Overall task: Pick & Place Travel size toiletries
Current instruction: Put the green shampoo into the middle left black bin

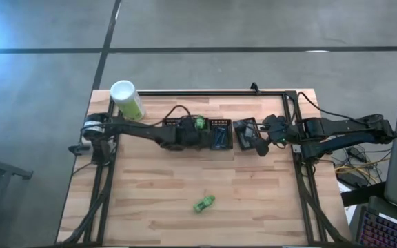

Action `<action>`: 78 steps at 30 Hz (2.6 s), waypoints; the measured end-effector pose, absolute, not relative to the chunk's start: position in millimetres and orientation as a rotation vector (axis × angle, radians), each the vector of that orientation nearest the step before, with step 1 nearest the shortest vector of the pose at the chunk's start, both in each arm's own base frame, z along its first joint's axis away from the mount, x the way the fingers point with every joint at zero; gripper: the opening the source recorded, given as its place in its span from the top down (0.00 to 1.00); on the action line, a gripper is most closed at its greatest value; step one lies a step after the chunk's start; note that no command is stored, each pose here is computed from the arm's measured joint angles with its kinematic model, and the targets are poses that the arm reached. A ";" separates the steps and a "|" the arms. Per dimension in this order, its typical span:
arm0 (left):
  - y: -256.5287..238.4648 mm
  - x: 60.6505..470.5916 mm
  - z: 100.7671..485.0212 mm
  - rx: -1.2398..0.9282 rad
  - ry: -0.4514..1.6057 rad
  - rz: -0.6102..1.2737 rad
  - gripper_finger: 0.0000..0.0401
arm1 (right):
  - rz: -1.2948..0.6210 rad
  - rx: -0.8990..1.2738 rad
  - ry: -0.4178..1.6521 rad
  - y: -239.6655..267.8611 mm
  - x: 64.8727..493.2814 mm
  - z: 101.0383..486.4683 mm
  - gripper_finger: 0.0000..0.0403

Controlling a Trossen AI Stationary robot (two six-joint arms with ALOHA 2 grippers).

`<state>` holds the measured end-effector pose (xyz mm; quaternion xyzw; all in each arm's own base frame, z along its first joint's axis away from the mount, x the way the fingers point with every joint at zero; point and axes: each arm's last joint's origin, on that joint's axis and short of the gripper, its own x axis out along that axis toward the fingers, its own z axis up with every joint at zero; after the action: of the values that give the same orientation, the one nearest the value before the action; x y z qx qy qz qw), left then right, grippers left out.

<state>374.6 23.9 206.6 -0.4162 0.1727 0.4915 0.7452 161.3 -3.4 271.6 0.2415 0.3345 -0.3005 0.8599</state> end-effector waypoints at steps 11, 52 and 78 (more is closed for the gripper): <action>32.7 382.9 177.3 -0.916 0.554 1.021 0.56 | -0.631 0.502 0.708 -3.4 161.1 271.2 0.09; -212.5 376.6 171.7 -0.353 0.864 0.194 0.21 | -0.633 0.501 0.713 -3.4 161.0 270.6 0.09; -226.2 397.1 146.4 -0.245 0.978 0.295 0.27 | -0.646 0.481 0.780 -3.5 155.9 266.7 0.09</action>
<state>397.1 -226.2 146.4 -0.1169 0.4667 0.1407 0.8653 155.9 -3.5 266.7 0.2282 0.3697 -0.3063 0.8470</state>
